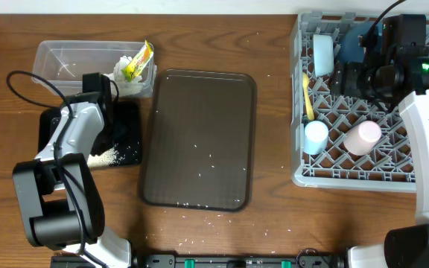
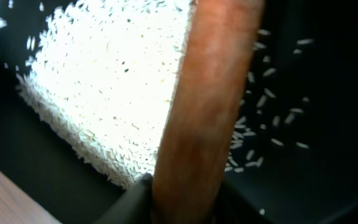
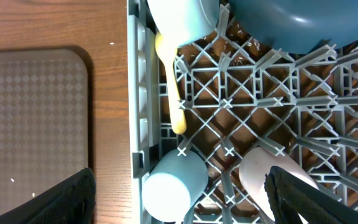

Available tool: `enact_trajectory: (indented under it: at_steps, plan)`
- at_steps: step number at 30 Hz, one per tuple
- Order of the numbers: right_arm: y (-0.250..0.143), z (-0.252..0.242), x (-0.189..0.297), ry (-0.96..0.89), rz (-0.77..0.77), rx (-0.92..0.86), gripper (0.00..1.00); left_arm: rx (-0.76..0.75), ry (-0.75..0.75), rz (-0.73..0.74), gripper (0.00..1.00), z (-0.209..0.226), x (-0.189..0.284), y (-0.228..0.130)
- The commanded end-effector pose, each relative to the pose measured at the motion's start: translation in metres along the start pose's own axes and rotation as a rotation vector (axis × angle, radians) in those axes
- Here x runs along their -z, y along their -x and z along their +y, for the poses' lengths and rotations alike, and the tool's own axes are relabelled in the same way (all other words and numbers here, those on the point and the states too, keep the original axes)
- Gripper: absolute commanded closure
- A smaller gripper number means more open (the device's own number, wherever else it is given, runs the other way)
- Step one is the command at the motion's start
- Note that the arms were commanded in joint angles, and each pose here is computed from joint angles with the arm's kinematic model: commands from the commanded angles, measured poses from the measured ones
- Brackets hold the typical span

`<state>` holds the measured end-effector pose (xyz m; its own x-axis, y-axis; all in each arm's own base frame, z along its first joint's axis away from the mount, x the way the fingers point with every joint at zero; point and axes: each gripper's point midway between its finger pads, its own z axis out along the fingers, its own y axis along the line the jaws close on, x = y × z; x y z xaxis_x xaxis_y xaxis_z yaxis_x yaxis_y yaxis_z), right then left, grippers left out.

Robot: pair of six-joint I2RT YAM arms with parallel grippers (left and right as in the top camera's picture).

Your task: Sort waste into correct bins and load items into the dishwasher rack

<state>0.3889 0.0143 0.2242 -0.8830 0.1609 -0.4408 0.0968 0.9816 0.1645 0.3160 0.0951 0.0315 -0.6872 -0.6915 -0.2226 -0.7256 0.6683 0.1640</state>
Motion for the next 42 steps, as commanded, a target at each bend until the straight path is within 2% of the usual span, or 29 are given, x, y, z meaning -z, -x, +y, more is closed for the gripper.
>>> enact_trajectory:
  at_steps: [1,5,10,12,13,18,23,30,35,38,42]
  plan:
    - [0.003,-0.001,0.007,-0.004,-0.019,-0.007,0.14,0.02,0.01,-0.008,0.57,0.003,-0.003,0.003]
    - [0.004,0.0,0.011,-0.003,-0.027,-0.007,0.01,-0.003,0.005,-0.014,0.44,0.003,0.008,0.007]
    - [0.007,0.003,0.047,0.004,-0.104,0.0,0.01,0.008,-0.035,-0.07,0.33,0.005,0.051,0.025]
    - [0.007,0.0,0.072,-0.019,-0.152,0.003,0.01,0.023,-0.067,-0.113,0.18,0.006,0.067,0.031]
    - [0.005,-0.002,0.083,-0.035,-0.172,0.003,0.01,0.028,-0.077,-0.127,0.13,0.007,0.073,0.032]
    - [-0.025,-0.009,0.151,-0.075,-0.269,-0.003,0.01,0.041,-0.104,-0.165,0.1,0.009,0.088,0.035]
    - [-0.056,0.011,0.204,0.064,-0.378,-0.074,0.01,0.04,-0.103,-0.163,0.07,0.009,0.087,0.035]
    - [-0.086,0.013,0.261,0.104,-0.555,-0.053,0.01,0.04,-0.103,-0.163,0.06,0.009,0.087,0.035]
    - [-0.105,-0.004,0.284,0.001,-0.646,0.017,0.01,0.04,-0.104,-0.163,0.05,0.009,0.087,0.035]
    - [-0.109,-0.011,0.277,-0.036,-0.634,0.017,0.01,0.04,-0.103,-0.163,0.05,0.009,0.087,0.035]
    - [-0.099,-0.017,0.263,-0.059,-0.71,0.005,0.01,0.04,-0.103,-0.163,0.05,0.009,0.087,0.035]
